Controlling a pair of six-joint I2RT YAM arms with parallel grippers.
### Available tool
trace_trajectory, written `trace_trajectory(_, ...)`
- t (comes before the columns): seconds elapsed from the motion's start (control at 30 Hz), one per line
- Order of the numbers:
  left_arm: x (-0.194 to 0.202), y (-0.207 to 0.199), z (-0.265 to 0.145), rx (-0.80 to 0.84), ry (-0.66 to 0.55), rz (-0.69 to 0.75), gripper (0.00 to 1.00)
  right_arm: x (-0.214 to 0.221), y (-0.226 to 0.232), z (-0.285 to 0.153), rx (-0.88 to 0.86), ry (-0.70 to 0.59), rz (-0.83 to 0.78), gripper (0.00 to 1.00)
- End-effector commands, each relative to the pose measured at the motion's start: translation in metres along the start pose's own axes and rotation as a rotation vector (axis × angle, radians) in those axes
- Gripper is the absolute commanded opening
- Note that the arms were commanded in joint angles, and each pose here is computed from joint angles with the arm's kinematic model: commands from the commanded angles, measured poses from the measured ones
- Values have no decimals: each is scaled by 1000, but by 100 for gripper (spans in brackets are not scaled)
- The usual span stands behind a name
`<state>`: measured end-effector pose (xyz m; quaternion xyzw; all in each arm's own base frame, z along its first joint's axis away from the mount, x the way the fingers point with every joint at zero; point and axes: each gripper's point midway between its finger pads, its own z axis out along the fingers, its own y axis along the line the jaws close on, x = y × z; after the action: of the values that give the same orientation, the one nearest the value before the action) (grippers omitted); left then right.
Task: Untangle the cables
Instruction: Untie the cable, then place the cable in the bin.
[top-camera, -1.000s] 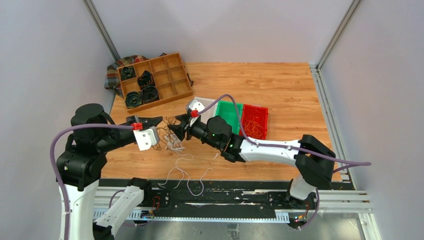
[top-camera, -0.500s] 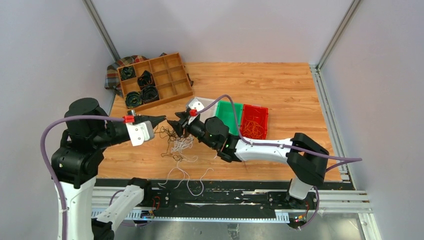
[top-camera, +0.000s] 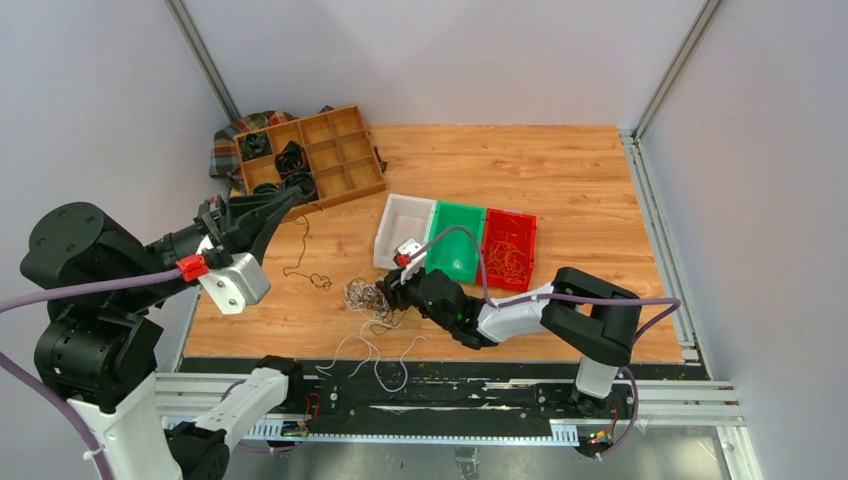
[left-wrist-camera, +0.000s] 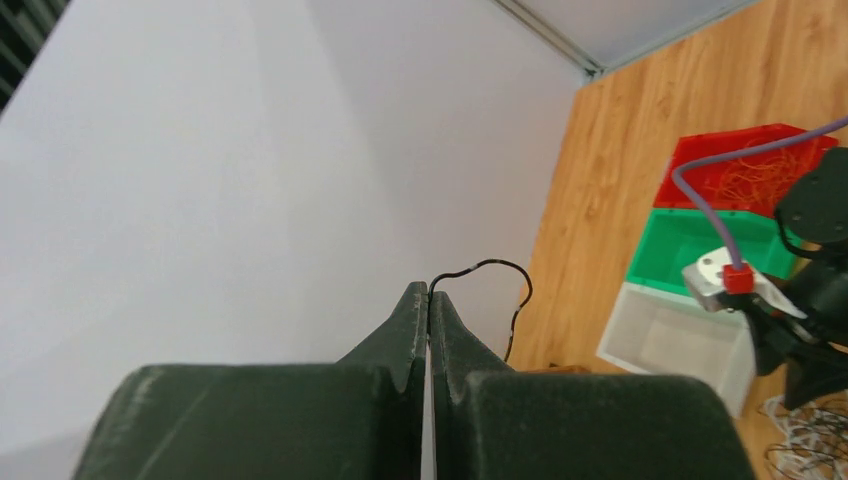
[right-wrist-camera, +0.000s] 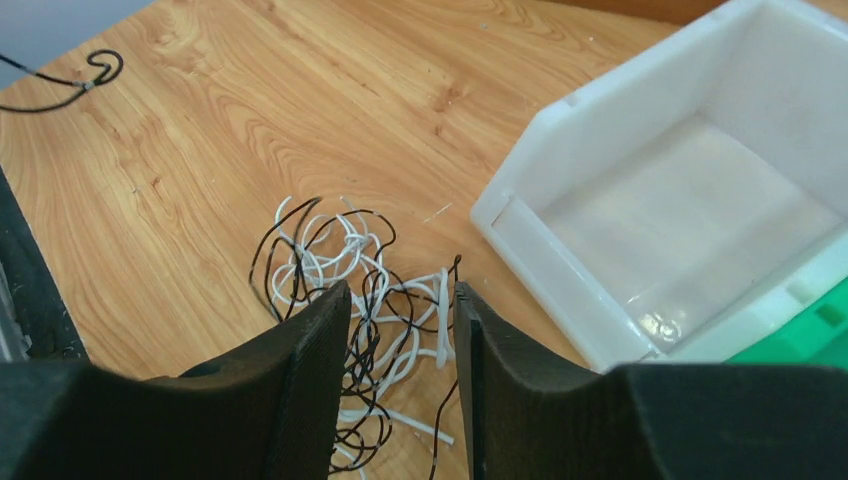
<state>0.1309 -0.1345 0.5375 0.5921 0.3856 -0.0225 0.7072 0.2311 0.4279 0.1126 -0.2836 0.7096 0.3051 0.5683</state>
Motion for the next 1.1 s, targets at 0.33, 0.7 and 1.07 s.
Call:
trace_trajectory(0.33, 1, 20, 16, -55, -58, -47, 0, -141, 10, -45, -57, -286, 3, 69)
trace_trajectory(0.7, 18, -25, 26, 58, -70, -365, 0, -280, 45, -114, -255, -501, -197, 78)
trace_trajectory(1.07, 4, -31, 26, 109, -117, -468, 1, -305, 69, -105, -416, -482, -287, 81)
